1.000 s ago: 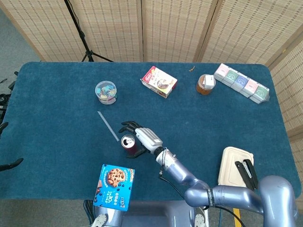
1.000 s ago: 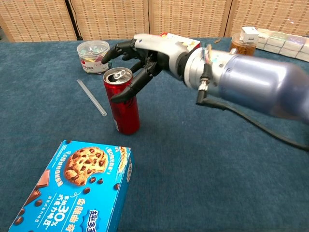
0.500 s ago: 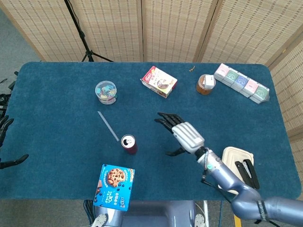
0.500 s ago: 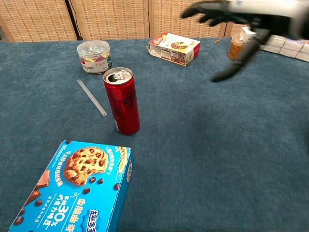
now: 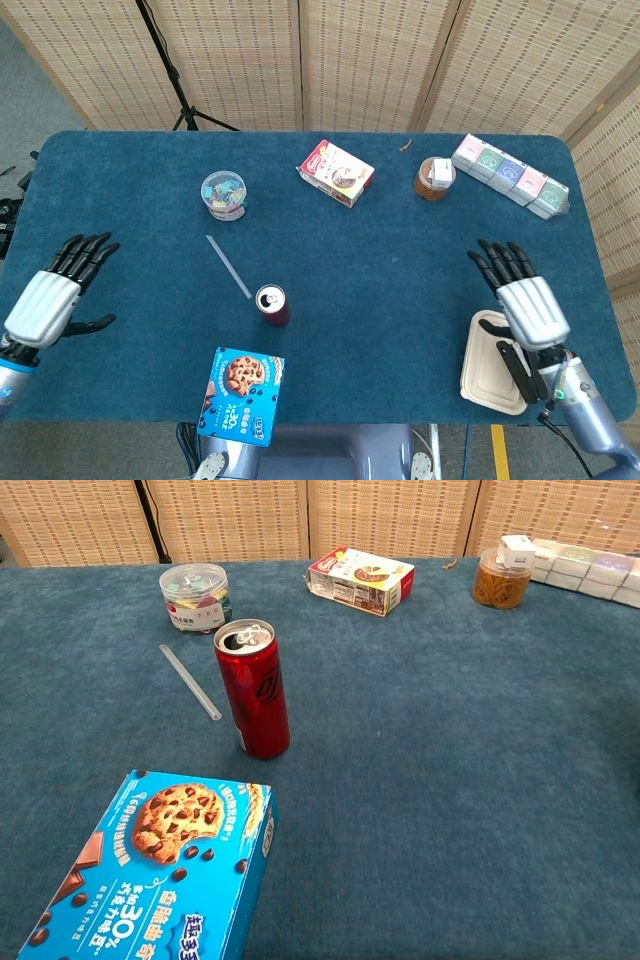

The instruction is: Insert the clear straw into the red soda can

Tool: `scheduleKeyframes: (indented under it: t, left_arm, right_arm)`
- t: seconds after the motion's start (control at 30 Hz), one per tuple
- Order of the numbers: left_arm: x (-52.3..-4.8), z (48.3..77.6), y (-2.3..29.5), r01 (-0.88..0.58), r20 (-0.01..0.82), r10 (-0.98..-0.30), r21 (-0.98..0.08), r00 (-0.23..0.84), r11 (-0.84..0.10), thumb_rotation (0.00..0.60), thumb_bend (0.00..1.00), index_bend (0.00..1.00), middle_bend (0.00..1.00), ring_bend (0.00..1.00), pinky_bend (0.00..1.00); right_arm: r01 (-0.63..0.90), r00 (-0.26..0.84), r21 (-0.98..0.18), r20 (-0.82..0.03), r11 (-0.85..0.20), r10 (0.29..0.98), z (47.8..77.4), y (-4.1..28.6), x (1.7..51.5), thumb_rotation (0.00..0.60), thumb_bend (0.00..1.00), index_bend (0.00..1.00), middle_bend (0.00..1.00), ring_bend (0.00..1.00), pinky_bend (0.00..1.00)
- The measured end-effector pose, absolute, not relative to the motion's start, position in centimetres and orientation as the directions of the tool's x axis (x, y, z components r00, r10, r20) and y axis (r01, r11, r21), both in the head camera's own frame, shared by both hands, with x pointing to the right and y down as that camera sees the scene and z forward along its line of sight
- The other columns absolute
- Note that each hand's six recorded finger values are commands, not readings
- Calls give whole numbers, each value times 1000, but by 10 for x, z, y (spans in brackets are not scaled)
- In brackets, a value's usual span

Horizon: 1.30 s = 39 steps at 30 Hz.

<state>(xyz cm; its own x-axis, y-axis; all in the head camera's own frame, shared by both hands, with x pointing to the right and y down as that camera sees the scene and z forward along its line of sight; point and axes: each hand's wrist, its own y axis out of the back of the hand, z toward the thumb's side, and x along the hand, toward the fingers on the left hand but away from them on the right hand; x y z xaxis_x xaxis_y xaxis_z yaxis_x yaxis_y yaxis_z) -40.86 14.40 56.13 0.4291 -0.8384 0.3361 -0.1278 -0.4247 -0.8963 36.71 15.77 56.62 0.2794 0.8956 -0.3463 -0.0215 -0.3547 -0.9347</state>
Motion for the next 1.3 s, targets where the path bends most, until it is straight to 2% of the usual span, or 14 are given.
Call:
scheduleKeyframes:
  t: [0.13, 0.23, 0.57, 0.83, 1.07, 1.3]
  left_arm:
    - [-379, 576, 135, -72, 331, -780, -900, 531, -430, 600, 63, 140, 0, 0, 0]
    - [-359, 592, 131, -44, 343, -746, -895, 571, -445, 600, 91, 158, 0, 0, 0]
    - [-293, 653, 124, 92, 415, -670, -882, 616, -462, 600, 161, 234, 0, 0, 0]
    - [-275, 686, 113, 161, 450, -651, -876, 612, -454, 600, 188, 287, 0, 0, 0]
    - [-259, 714, 111, 156, 480, -639, -854, 601, -496, 600, 213, 404, 0, 0, 0]
    - [-247, 726, 111, 139, 482, -636, -848, 602, -511, 600, 253, 406, 0, 0, 0]
  right_arm:
    - [-28, 205, -954, -296, -297, 933, 562, 185, 404, 600, 0, 0, 0, 0, 0]
    - [-4, 178, -964, -262, -266, 948, 563, 197, 417, 600, 0, 0, 0, 0, 0]
    - [40, 156, -966, -247, -256, 956, 571, 202, 431, 600, 0, 0, 0, 0, 0]
    - [72, 130, -965, -241, -252, 962, 570, 199, 436, 600, 0, 0, 0, 0, 0]
    - [78, 126, -962, -249, -260, 960, 571, 196, 437, 600, 0, 0, 0, 0, 0]
    - [87, 139, -959, -255, -268, 957, 573, 196, 434, 600, 0, 0, 0, 0, 0]
